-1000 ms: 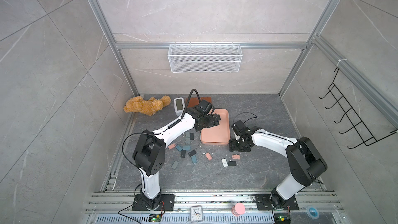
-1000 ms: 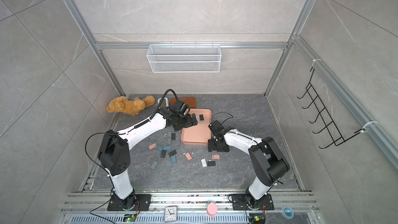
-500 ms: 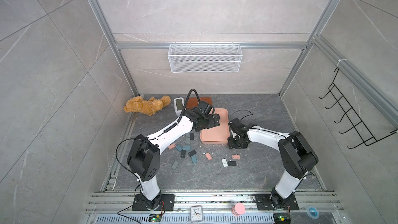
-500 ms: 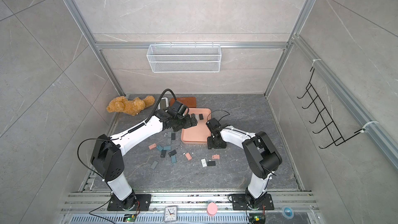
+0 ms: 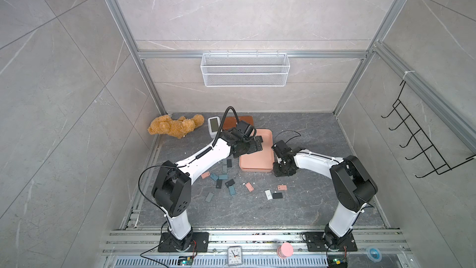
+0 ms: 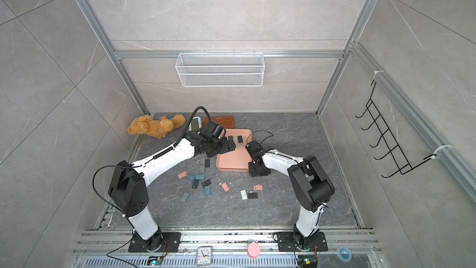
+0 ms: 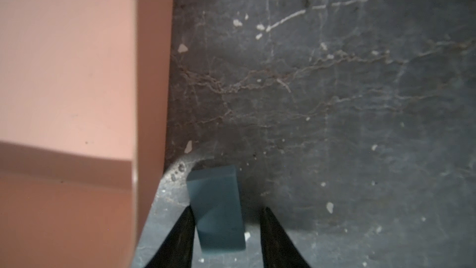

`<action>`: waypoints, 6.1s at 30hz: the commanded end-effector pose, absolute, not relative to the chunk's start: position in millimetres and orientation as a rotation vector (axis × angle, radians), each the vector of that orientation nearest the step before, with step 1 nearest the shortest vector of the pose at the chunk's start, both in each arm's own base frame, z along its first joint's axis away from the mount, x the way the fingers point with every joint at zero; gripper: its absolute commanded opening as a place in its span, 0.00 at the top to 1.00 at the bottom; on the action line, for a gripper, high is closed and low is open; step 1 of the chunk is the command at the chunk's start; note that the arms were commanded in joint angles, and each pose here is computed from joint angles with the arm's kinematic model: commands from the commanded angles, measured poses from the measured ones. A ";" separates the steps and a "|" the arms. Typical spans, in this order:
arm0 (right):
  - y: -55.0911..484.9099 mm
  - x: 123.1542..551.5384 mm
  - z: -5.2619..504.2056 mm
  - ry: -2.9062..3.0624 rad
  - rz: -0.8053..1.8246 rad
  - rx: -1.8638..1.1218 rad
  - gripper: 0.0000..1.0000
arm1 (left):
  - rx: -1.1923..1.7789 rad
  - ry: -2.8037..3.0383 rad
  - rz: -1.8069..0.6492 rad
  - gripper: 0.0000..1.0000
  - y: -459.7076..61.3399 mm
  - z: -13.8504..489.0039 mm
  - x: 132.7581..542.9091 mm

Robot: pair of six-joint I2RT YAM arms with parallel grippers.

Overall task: Put the eraser in the storage box
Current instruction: Pick up the eraser from the center of the board, then place the eraser in the storage box, then pick up the eraser from the center of the board.

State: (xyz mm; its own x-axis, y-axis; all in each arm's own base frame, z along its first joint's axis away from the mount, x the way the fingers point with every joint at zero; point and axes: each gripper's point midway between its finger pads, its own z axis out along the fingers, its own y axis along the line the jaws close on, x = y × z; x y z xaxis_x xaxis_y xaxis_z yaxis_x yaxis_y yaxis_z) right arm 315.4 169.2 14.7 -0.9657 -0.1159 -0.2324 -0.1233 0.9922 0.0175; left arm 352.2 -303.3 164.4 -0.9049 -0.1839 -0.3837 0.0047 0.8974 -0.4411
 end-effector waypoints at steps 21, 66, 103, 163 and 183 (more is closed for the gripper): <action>168.5 337.2 89.1 2.806 -0.070 -0.115 0.78 | -0.084 2.583 -0.659 0.01 -312.8 192.6 360.9; 225.2 509.1 41.1 2.793 -0.115 -0.217 0.77 | -0.200 2.682 -0.656 0.01 -242.6 166.7 400.7; 217.9 521.9 33.7 2.817 -0.117 -0.224 0.57 | -0.195 2.704 -0.640 0.01 -241.9 162.6 400.3; 297.1 300.9 112.0 2.749 0.112 -0.384 0.00 | -0.616 3.014 0.048 0.03 -54.6 66.2 278.3; 316.5 284.7 107.5 2.754 0.087 -0.440 0.01 | -0.704 3.074 0.054 0.04 -49.1 35.5 248.2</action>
State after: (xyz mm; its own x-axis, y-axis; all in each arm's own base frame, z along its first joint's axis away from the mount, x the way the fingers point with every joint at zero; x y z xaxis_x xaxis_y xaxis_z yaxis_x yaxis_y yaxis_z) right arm 284.6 317.3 104.4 -0.8877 -0.3001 -0.3492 -0.3282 0.9443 0.0229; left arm 242.3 -49.4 37.1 -0.9109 -0.4125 0.0015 -0.4120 0.9100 0.0470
